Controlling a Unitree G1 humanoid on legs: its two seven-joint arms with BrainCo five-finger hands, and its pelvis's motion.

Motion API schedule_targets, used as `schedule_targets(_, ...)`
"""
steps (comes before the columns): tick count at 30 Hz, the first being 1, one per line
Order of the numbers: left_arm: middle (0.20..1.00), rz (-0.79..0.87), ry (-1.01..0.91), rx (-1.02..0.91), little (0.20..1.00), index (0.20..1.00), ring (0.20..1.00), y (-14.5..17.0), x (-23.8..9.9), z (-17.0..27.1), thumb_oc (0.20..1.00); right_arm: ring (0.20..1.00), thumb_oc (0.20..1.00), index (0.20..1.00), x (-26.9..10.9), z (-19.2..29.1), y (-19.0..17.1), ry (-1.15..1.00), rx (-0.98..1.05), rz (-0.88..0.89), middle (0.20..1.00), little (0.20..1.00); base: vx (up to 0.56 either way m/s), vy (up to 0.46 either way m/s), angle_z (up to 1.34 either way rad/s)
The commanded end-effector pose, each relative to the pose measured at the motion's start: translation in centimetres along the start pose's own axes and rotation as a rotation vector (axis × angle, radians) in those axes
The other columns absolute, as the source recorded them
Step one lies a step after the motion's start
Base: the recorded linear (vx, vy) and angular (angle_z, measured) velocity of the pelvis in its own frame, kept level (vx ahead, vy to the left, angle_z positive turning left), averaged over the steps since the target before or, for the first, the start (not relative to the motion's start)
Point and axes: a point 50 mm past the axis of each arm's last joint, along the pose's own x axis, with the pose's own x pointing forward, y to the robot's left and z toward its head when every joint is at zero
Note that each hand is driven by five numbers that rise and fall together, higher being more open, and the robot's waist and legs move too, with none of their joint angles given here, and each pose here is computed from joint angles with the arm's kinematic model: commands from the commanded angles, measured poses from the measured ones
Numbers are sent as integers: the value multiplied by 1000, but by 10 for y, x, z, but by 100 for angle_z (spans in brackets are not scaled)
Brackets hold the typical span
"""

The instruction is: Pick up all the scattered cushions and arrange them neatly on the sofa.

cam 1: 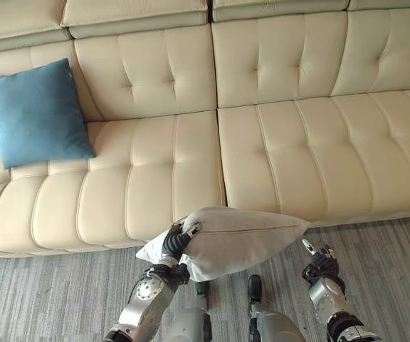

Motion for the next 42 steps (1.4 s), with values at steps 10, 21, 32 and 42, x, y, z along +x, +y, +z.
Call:
schedule_targets(10, 200, -272, -265, -124, 200, 200, 200, -53, 11, 55, 200, 639, 639, 639, -45, -50, 80, 191, 200, 391, 639, 639, 17, 1, 5)
schedule_targets(21, 200, -196, -232, -130, 200, 200, 200, -38, 8, 46, 200, 200, 200, 200, -82, -56, 91, 271, 425, 652, 200, 200, 9, 1, 1)
schedule_targets(32, 200, -95, -213, -112, 200, 200, 200, -20, 2, 38, 200, 200, 200, 200, -97, 26, 101, -59, 401, 891, 200, 200, 14, -4, -7)
schedule_targets(42, 200, 3, -322, 147, 200, 200, 200, 2, 10, 65, 200, 200, 200, 200, -104, 126, 88, -671, -273, 894, 200, 200, 65, -108, 0)
